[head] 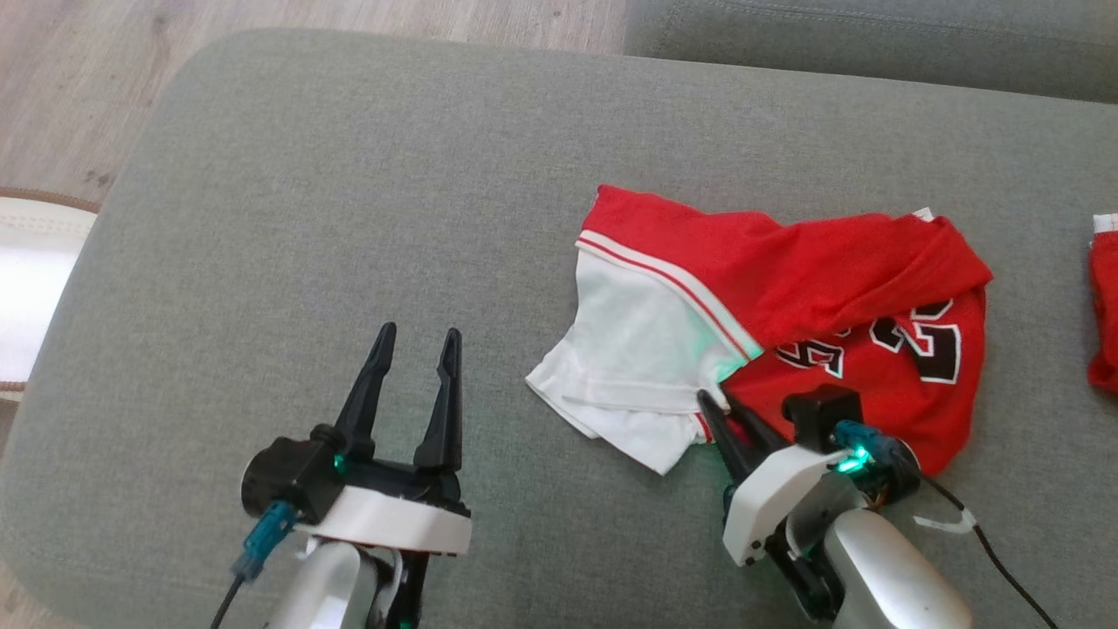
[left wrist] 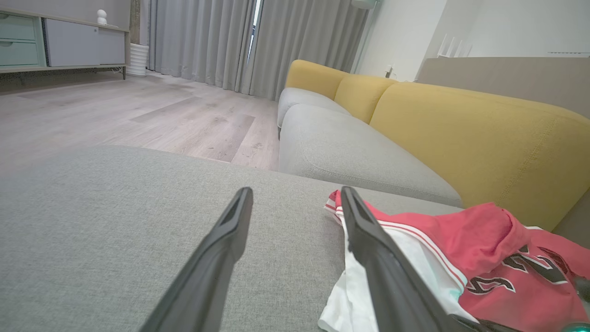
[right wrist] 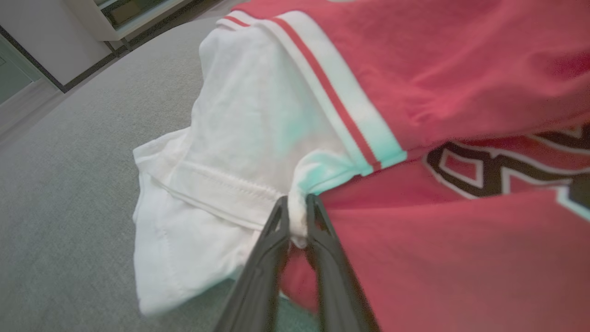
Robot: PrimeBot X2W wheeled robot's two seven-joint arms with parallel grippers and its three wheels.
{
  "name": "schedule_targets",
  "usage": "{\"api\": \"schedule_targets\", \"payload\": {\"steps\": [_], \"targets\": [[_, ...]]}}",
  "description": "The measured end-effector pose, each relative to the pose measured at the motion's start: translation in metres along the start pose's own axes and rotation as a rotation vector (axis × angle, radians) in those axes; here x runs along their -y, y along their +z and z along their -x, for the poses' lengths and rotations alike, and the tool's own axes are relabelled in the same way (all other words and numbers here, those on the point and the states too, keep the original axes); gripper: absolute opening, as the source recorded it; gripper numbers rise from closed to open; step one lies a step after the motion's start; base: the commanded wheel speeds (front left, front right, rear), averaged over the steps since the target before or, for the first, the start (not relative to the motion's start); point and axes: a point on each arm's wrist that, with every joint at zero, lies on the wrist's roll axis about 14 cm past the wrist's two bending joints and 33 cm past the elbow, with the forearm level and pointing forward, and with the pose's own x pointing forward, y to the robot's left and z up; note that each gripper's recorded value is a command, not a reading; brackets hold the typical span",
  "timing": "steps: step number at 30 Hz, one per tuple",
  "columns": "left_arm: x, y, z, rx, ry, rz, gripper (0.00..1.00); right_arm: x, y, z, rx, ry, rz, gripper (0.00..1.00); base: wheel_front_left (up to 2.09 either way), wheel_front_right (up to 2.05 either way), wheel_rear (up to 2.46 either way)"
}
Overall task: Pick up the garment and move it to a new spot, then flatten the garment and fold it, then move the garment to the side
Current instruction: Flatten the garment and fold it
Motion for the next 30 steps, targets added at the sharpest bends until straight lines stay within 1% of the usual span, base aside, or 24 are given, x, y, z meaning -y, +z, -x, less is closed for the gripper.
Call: {"api": "schedule_targets", "payload": {"steps": [4, 8, 16, 19, 21, 22, 23, 24, 26, 30], "targets": [[0.001, 0.001, 0.0, 0.002, -0.003, 0.0, 1.0, -0.002, 0.004, 0.0, 0.014, 0.007, 0.015, 0.0, 0.0, 0.0, 0.0], [0.003, 0.003, 0.0, 0.009, -0.01, 0.0, 1.0, -0.005, 0.017, 0.001, 0.055, 0.013, 0.031, 0.0, 0.0, 0.0, 0.0], [0.008, 0.008, 0.0, 0.025, -0.024, 0.0, 1.0, -0.009, 0.053, 0.006, 0.167, 0.018, 0.046, 0.0, 0.0, 0.0, 0.0], [0.008, 0.008, 0.0, 0.026, -0.024, 0.0, 1.0, -0.008, 0.061, 0.006, 0.178, 0.017, 0.044, 0.0, 0.0, 0.0, 0.0], [0.007, 0.008, 0.001, 0.026, -0.02, -0.001, 1.0, -0.009, 0.075, 0.002, 0.19, 0.021, 0.061, 0.0, 0.0, 0.0, 0.0], [0.006, 0.009, 0.001, 0.026, -0.019, -0.001, 1.0, -0.009, 0.078, 0.0, 0.187, 0.024, 0.067, 0.88, 0.0, 0.0, 0.0], [0.006, 0.009, 0.001, 0.026, -0.019, -0.001, 1.0, -0.009, 0.078, 0.0, 0.187, 0.024, 0.067, 1.0, 0.0, 0.0, 0.0], [0.005, 0.009, 0.002, 0.027, -0.013, -0.001, 1.0, -0.01, 0.078, -0.004, 0.162, 0.029, 0.09, 1.0, 0.0, 0.0, 0.0], [0.003, 0.009, 0.003, 0.028, -0.006, 0.002, 1.0, -0.011, 0.08, -0.006, 0.158, 0.032, 0.104, 1.0, 0.0, 0.0, 0.0], [0.002, 0.01, 0.004, 0.031, -0.002, 0.006, 1.0, -0.01, 0.086, -0.006, 0.18, 0.028, 0.116, 1.0, 0.0, 0.0, 0.0]]}}
